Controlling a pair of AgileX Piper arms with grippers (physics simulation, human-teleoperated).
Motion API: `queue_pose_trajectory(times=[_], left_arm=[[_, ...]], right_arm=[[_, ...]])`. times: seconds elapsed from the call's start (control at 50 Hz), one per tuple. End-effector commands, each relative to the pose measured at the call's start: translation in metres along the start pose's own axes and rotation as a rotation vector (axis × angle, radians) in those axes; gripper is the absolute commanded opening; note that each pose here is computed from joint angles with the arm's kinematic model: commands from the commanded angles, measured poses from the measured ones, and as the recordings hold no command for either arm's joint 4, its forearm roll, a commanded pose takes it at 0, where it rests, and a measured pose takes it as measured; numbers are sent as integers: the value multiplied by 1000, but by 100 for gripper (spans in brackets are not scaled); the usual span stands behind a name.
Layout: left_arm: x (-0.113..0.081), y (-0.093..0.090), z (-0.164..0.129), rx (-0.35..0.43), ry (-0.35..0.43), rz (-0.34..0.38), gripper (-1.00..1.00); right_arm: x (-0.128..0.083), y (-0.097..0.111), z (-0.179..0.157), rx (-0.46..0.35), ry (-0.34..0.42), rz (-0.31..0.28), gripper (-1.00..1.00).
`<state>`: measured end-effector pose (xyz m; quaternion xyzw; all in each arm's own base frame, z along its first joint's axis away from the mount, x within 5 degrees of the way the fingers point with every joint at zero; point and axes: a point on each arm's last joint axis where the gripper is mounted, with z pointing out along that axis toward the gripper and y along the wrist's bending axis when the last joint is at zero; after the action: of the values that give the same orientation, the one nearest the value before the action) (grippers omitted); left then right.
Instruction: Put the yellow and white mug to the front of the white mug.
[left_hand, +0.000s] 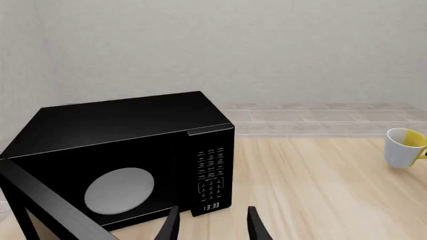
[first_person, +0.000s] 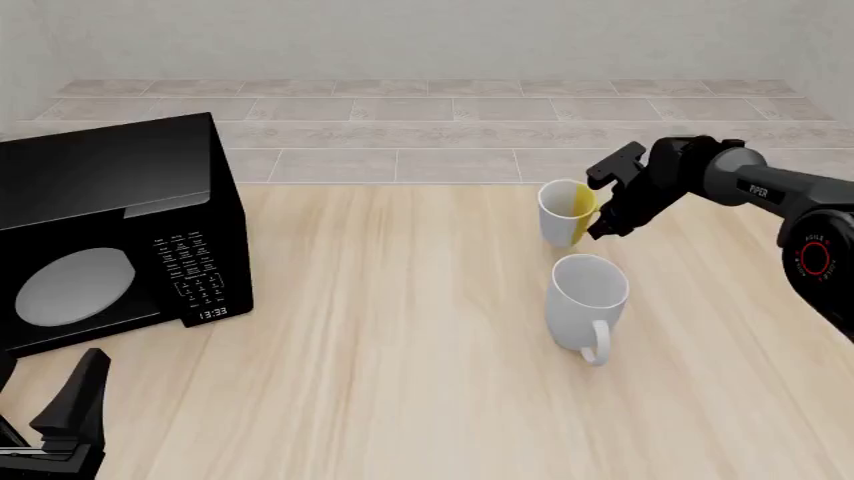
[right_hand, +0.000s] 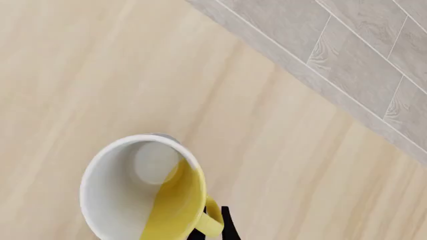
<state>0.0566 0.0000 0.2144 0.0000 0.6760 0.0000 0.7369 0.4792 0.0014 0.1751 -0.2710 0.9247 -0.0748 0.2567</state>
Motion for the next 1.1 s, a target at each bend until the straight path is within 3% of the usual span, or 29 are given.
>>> queue_pose_trajectory(times=[0.02, 0.3, 0.78, 0.8, 1.1], left_arm=[[0, 0, 0, 0, 0, 0, 100], [0, 0, 0, 0, 0, 0, 100], [0, 0, 0, 0, 0, 0, 100], [0, 0, 0, 0, 0, 0, 100], [0, 0, 0, 0, 0, 0, 100]], right_arm=[[1, 1, 13, -4, 4, 10, -100], [0, 12, 18, -22, 15, 9, -100], [10, 9, 25, -30, 44, 39, -100], [10, 9, 25, -31, 46, 37, 100], [10, 7, 0, -20, 29, 32, 100]])
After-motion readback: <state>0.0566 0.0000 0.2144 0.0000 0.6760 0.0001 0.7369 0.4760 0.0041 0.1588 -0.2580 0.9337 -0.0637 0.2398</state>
